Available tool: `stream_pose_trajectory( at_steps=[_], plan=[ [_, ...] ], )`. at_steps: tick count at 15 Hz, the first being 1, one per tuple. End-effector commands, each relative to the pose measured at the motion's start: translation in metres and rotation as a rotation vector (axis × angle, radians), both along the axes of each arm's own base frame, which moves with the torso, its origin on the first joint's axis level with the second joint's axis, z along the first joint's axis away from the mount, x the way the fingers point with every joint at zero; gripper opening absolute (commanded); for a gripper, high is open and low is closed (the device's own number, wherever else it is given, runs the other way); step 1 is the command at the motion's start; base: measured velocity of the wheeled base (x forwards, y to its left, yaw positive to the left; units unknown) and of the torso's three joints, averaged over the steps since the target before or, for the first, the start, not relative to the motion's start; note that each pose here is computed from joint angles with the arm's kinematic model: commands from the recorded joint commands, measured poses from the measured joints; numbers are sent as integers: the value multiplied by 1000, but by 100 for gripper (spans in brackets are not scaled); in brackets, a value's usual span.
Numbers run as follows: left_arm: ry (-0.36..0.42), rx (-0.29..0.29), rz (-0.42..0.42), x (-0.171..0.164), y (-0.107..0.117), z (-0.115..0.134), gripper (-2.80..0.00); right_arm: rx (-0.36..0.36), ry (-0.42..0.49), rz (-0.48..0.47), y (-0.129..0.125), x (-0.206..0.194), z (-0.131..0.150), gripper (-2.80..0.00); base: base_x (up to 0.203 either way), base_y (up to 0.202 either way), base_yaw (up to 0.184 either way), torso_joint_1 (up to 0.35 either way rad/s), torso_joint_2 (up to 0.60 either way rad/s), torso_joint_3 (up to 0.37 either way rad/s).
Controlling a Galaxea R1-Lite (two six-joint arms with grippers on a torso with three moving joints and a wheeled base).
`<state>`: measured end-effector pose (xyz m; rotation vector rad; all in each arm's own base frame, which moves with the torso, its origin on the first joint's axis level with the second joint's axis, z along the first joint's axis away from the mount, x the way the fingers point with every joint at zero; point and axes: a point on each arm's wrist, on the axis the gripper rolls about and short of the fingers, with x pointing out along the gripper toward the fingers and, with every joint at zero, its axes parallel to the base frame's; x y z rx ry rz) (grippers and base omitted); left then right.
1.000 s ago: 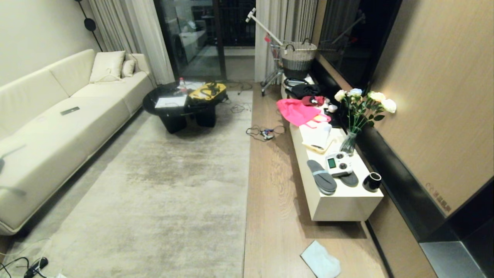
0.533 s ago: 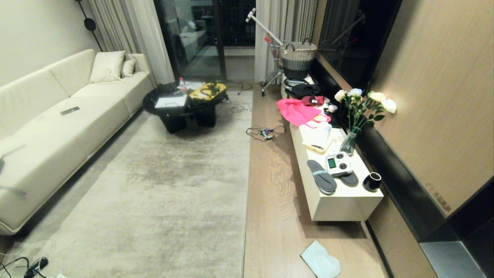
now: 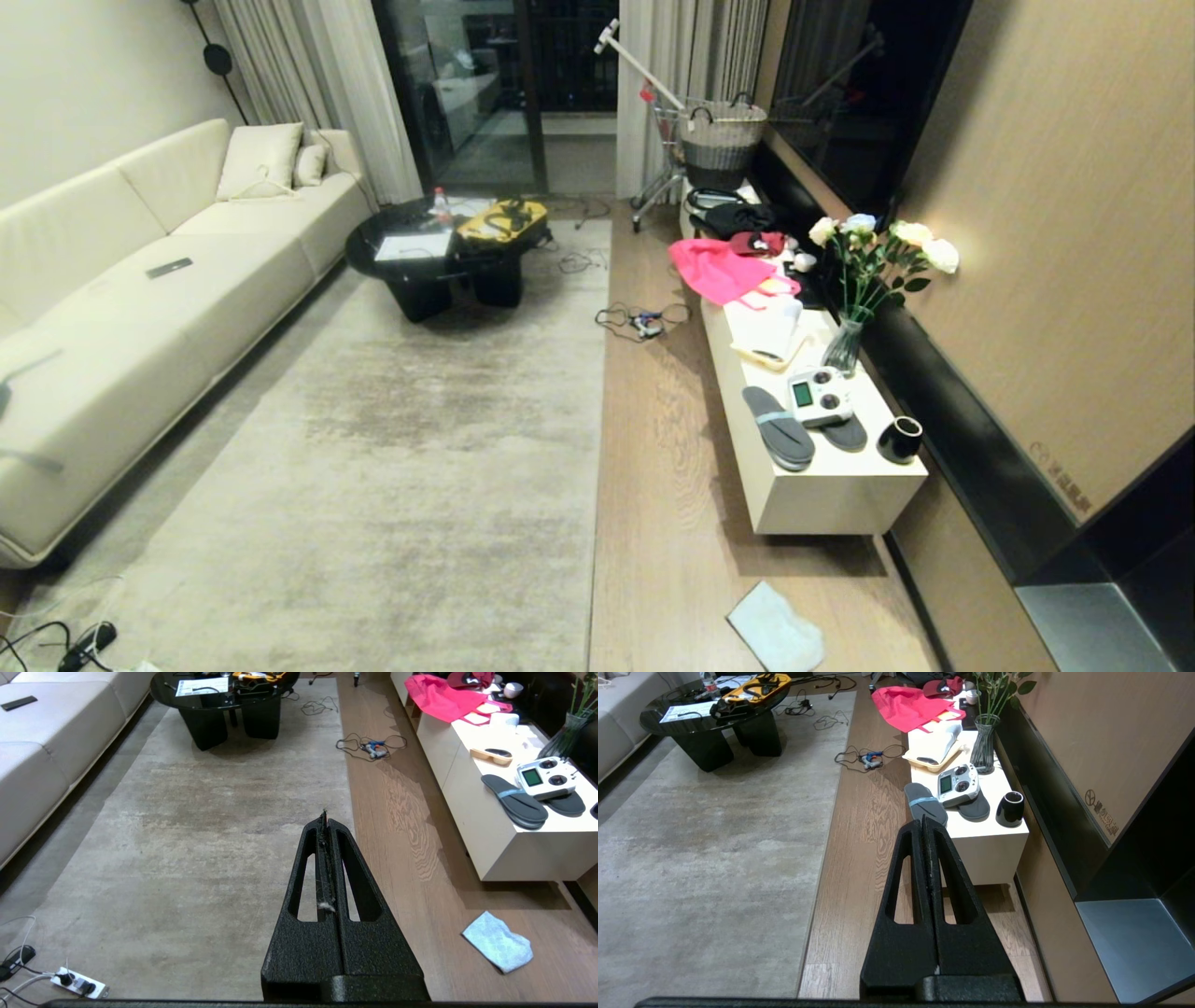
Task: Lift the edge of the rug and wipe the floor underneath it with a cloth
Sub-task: Pick up the rag
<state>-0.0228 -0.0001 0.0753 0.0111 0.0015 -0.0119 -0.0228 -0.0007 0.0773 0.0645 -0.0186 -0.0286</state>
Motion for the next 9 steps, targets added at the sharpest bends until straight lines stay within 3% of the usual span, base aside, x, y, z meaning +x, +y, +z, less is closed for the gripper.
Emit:
stream_pose_trajectory(
  at_steps=[1,9],
  plan=[
    [0,0,1,0,0,0,-280,2,-1,0,0,0,0,-280,0,0,0,0,0,0],
    [0,0,1,0,0,0,-280,2,0,0,0,0,0,-280,0,0,0,0,0,0]
  ],
)
